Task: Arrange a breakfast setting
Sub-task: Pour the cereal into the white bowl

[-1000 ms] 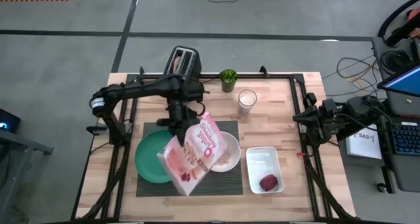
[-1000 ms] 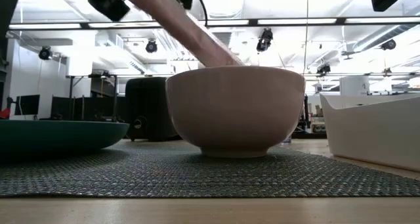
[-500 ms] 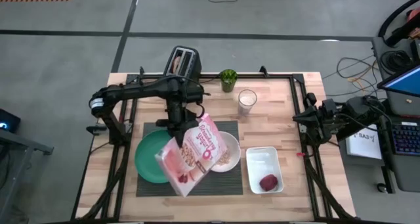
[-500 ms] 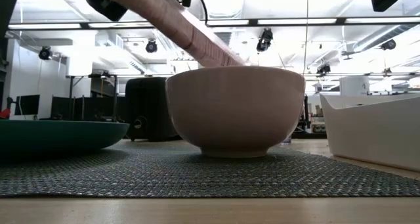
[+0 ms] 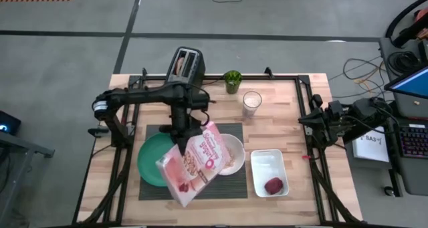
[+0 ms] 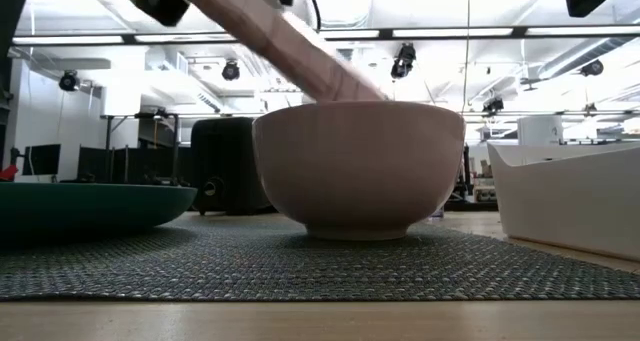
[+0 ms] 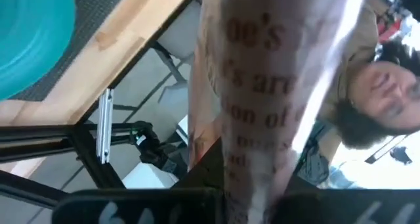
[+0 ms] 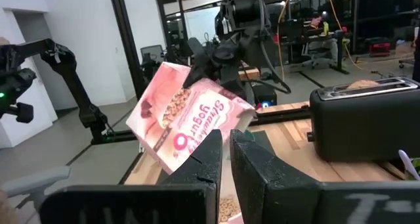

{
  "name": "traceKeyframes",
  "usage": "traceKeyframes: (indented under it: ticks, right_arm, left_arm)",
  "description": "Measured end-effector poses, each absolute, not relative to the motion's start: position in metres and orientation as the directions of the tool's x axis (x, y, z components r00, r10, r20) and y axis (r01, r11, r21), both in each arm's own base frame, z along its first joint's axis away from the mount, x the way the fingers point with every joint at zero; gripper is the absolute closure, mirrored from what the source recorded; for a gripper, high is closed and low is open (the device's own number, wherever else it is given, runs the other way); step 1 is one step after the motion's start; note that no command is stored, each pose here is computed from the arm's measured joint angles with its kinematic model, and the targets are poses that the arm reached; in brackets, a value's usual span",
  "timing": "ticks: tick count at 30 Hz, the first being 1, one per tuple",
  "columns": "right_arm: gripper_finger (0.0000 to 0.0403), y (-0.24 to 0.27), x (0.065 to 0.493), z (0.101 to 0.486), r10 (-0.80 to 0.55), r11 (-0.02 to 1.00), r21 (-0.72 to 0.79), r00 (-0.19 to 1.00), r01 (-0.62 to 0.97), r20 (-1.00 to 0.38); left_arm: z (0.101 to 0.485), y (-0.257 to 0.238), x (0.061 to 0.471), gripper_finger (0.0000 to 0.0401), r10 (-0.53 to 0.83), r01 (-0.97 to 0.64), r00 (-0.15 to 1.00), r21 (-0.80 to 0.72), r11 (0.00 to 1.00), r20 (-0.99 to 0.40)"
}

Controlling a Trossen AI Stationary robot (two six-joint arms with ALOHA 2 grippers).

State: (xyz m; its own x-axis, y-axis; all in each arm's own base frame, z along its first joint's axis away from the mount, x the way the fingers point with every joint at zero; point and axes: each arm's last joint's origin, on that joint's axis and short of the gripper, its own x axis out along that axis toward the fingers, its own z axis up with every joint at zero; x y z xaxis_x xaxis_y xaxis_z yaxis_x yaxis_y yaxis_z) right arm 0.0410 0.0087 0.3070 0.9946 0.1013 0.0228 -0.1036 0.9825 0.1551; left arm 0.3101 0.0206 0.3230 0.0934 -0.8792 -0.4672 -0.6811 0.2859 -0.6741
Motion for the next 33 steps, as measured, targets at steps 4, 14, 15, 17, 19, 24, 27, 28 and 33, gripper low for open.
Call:
traceKeyframes:
  ticks: [4,14,15,17,19,24,27,28,33]
  right_arm:
    - [0.0380,0.0087,0.0411,0.3070,0.101,0.981,0.164,0.995,-0.104,0.023]
    - [0.0380,0.0087,0.0411,0.3071,0.100,0.981,0.163,0.995,-0.102,0.023]
    - [0.0380,0.0087,0.0411,0.3070,0.100,0.981,0.162,0.995,-0.102,0.023]
    - [0.0380,0.0087,0.0412,0.3069,0.100,0.982,0.161,0.995,-0.103,0.022]
    - [0.0380,0.0087,0.0412,0.3069,0.100,0.981,0.163,0.995,-0.103,0.022]
    - [0.0380,0.0087,0.0412,0.3069,0.100,0.981,0.163,0.995,-0.103,0.022]
    - [0.0380,0.0087,0.0412,0.3069,0.100,0.981,0.163,0.995,-0.102,0.022]
    - [0.0380,0.0087,0.0412,0.3069,0.100,0.981,0.163,0.995,-0.102,0.022]
    - [0.0380,0.0087,0.0412,0.3069,0.100,0.981,0.162,0.995,-0.102,0.022]
  left_arm:
    - [0.3245,0.0219,0.3088,0.0401,-0.862,-0.714,0.098,-0.638,0.287,-0.498]
    - [0.3282,0.0224,0.3062,0.0401,-0.849,-0.704,0.109,-0.643,0.301,-0.517]
    - [0.3270,0.0216,0.3070,0.0401,-0.856,-0.688,0.104,-0.657,0.306,-0.507]
    - [0.3289,0.0202,0.3054,0.0401,-0.864,-0.657,0.102,-0.685,0.314,-0.494]
    - [0.3315,0.0209,0.3031,0.0401,-0.859,-0.658,0.108,-0.684,0.316,-0.501]
    - [0.3246,0.0198,0.3092,0.0401,-0.864,-0.695,0.095,-0.655,0.297,-0.494]
    - [0.3272,0.0183,0.3074,0.0401,-0.877,-0.664,0.096,-0.686,0.296,-0.470]
    - [0.3274,0.0188,0.3069,0.0401,-0.871,-0.676,0.096,-0.674,0.299,-0.483]
    - [0.3249,0.0190,0.3097,0.0401,-0.883,-0.699,0.096,-0.662,0.269,-0.460]
